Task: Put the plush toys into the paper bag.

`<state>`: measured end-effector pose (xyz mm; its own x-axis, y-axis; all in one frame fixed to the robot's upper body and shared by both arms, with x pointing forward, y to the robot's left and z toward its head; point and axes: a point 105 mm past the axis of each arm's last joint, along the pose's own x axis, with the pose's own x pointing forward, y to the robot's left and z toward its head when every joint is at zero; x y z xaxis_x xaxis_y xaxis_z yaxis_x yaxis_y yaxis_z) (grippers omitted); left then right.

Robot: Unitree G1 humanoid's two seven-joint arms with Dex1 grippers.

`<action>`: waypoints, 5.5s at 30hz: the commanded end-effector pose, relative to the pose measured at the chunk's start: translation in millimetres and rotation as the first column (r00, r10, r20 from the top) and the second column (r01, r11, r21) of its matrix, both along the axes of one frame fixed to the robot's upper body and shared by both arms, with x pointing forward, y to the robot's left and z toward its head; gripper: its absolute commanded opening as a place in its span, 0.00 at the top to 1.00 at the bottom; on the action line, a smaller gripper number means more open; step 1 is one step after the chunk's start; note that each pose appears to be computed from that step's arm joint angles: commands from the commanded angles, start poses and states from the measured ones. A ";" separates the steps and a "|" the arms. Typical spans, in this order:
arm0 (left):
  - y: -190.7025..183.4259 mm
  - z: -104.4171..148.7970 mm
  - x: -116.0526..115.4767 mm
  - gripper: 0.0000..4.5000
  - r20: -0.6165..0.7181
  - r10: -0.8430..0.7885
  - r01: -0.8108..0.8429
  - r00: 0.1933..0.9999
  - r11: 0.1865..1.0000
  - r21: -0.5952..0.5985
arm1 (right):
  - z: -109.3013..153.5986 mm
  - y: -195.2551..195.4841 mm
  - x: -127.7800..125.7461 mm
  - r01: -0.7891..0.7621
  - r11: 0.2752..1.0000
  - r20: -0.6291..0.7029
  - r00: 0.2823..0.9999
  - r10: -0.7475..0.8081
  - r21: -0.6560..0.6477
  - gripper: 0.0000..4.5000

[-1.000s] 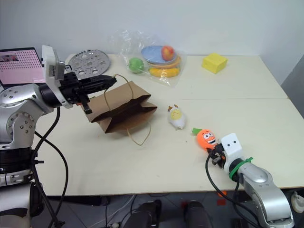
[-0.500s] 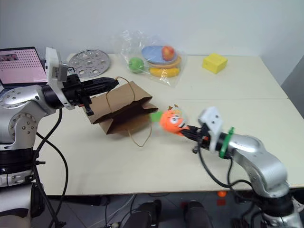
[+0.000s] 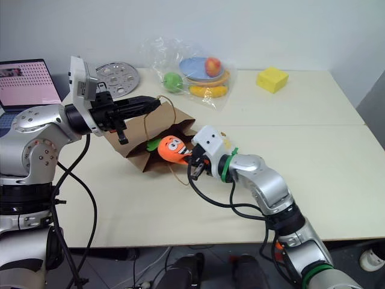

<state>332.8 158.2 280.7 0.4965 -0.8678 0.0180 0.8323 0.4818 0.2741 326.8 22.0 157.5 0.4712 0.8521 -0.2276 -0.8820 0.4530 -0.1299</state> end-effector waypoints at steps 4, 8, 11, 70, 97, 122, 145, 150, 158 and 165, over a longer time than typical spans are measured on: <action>-8.2 10.6 -8.2 1.00 0.035 -0.044 0.044 0.998 0.999 -0.009 | 9.2 28.7 15.1 0.005 0.999 0.076 0.997 -0.002 -0.041 0.99; -13.8 10.3 -10.9 1.00 0.023 -0.070 0.071 0.997 0.997 -0.022 | 10.9 44.8 23.2 0.020 0.999 0.076 0.997 -0.018 -0.025 0.99; -16.8 8.2 -12.0 1.00 0.019 -0.079 0.080 0.997 0.997 -0.021 | 11.3 53.9 28.3 0.035 0.999 0.067 0.997 -0.034 -0.007 0.99; -7.5 11.3 -13.8 1.00 0.016 -0.046 0.047 0.999 0.999 -0.023 | -37.2 -97.5 53.5 0.457 0.889 0.072 0.887 -0.457 0.010 0.79; -9.1 16.0 -9.1 1.00 0.023 -0.055 0.056 0.998 0.998 -0.014 | 4.2 -48.3 5.7 -0.033 0.999 0.114 0.993 0.033 -0.002 1.00; -15.3 13.6 -17.8 1.00 0.004 -0.101 0.101 0.995 0.995 -0.012 | 3.6 15.4 68.0 0.199 0.954 -0.090 0.979 -0.184 0.222 1.00; -15.0 11.8 -18.4 1.00 0.011 -0.092 0.093 0.996 0.995 -0.021 | 14.3 -24.2 24.7 0.028 0.997 0.079 0.996 -0.035 0.078 0.01; -12.6 9.4 -17.9 1.00 0.009 -0.080 0.081 0.997 0.996 -0.026 | 6.2 -53.2 -12.7 -0.066 0.996 0.029 0.997 0.068 -0.055 0.01; -15.6 8.1 -16.6 1.00 0.010 -0.082 0.082 0.997 0.996 -0.033 | -25.0 -38.1 -28.7 -0.093 0.992 -0.088 0.992 0.085 -0.085 0.01; -14.3 9.3 -17.4 1.00 0.011 -0.074 0.075 0.997 0.997 -0.034 | -32.3 -29.2 -16.1 -0.073 0.991 -0.081 0.995 0.065 -0.112 0.30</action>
